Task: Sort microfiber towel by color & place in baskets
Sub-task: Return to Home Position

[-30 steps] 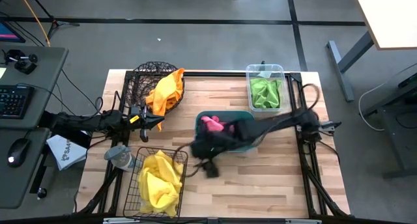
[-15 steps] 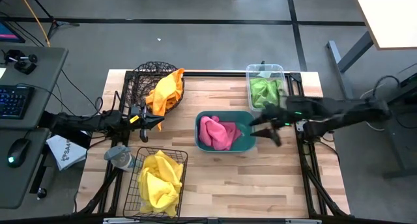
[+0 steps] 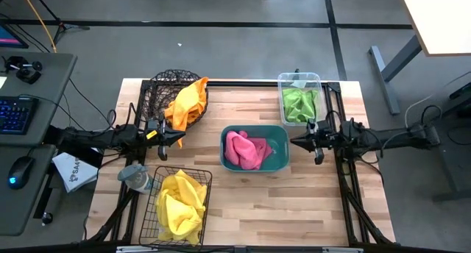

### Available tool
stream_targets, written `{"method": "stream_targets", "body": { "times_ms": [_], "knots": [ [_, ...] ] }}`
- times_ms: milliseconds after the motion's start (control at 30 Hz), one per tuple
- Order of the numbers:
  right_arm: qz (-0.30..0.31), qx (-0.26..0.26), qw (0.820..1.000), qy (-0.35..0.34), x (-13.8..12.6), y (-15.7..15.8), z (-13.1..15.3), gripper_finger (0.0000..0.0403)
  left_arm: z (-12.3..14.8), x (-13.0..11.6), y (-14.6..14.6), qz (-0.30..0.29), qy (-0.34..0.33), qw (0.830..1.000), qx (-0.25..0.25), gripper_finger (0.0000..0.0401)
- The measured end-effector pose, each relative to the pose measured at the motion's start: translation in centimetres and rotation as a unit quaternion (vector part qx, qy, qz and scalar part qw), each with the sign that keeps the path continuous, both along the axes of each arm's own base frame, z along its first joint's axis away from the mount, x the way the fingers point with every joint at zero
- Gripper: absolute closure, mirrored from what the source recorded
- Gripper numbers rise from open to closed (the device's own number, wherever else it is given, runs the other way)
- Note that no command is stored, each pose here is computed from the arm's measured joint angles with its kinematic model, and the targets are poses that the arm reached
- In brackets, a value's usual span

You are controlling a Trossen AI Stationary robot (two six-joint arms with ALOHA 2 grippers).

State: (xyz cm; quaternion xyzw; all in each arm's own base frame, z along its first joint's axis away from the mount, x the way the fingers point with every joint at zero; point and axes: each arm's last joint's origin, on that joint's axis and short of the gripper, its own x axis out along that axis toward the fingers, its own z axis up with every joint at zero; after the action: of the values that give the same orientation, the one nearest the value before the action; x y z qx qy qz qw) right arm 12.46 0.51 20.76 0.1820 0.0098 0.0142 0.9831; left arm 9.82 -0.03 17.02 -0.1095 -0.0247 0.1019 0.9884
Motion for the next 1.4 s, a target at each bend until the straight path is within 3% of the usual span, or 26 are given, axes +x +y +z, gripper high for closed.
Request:
{"method": "stream_targets", "body": {
  "times_ms": [233,400,600,833,1400],
  "knots": [
    [0.015,0.001,1.000,-0.021,-0.5,-0.3,-2.9,0.0398,0.0,0.0,0.0,0.000,0.000,1.000,0.000,0.0401],
    [0.016,-0.024,0.999,0.032,-0.6,-0.3,-4.6,0.0401,0.0,0.0,0.0,0.000,0.000,1.000,0.000,0.0401],
    [0.008,0.058,0.993,0.104,-0.8,-0.3,-5.9,0.0390,0.0,0.0,0.0,0.000,0.000,1.000,0.000,0.0401],
    [0.006,0.054,0.987,0.148,-1.1,-0.3,-6.7,0.0389,0.0,0.0,0.0,0.001,0.000,1.000,0.000,0.0401],
    [0.006,0.054,0.987,0.149,-1.1,-0.3,-6.7,0.0389,0.0,0.0,0.0,0.000,0.000,1.000,0.000,0.0401]
  ]
}}
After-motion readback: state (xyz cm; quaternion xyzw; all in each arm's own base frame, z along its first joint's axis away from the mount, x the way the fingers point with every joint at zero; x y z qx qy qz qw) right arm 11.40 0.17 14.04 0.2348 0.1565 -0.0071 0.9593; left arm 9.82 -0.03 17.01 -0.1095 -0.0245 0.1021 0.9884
